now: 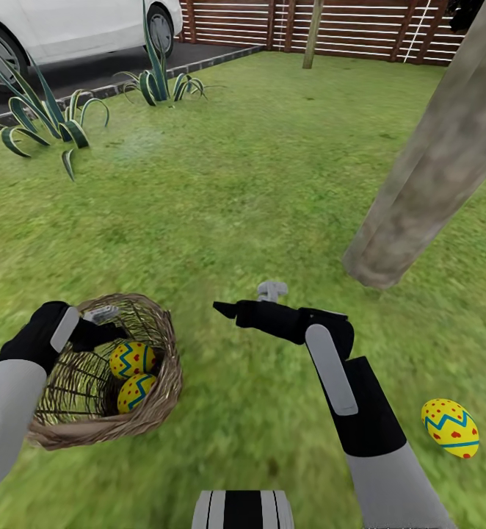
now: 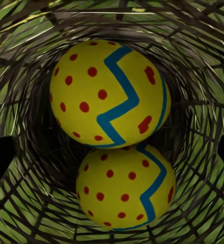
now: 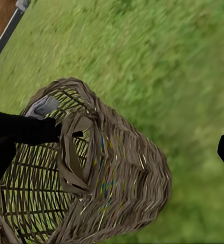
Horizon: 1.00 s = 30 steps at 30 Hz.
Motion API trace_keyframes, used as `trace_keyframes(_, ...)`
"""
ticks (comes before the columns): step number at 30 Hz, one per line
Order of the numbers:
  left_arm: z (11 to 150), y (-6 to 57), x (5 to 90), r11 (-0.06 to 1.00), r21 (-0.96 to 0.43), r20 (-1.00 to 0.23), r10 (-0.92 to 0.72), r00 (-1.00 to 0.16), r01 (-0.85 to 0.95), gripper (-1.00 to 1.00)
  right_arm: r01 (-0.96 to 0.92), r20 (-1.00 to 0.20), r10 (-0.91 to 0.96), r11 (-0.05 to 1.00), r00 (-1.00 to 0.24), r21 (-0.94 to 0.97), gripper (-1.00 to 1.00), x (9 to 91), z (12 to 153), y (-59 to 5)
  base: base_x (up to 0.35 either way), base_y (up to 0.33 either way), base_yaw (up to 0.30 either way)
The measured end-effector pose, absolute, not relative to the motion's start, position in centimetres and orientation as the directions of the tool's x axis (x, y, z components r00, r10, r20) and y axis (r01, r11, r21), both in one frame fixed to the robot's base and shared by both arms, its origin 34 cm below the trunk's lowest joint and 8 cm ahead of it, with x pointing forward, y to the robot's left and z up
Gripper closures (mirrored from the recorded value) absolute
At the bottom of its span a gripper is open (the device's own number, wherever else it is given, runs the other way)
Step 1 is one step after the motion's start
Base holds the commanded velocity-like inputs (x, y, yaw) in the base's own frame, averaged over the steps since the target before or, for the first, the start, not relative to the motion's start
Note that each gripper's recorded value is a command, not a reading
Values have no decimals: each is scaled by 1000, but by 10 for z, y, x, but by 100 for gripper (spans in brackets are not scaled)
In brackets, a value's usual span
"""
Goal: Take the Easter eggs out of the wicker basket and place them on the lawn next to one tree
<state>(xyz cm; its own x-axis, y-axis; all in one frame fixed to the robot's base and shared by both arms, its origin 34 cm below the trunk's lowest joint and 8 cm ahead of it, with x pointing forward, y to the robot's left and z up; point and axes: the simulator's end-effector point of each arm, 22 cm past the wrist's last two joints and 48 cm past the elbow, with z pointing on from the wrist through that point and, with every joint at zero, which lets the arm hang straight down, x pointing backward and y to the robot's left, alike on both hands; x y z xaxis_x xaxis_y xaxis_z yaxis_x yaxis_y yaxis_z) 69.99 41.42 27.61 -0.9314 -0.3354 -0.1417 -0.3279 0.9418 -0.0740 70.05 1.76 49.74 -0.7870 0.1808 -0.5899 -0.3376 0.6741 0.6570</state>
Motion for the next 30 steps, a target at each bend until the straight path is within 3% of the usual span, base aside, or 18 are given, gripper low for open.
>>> trace_keyframes(30,273,428,696,940,-115,-131,-335,-933,-322,-100,-327,-582,184,677,-792,659,-100,704,489,15,0,0,0)
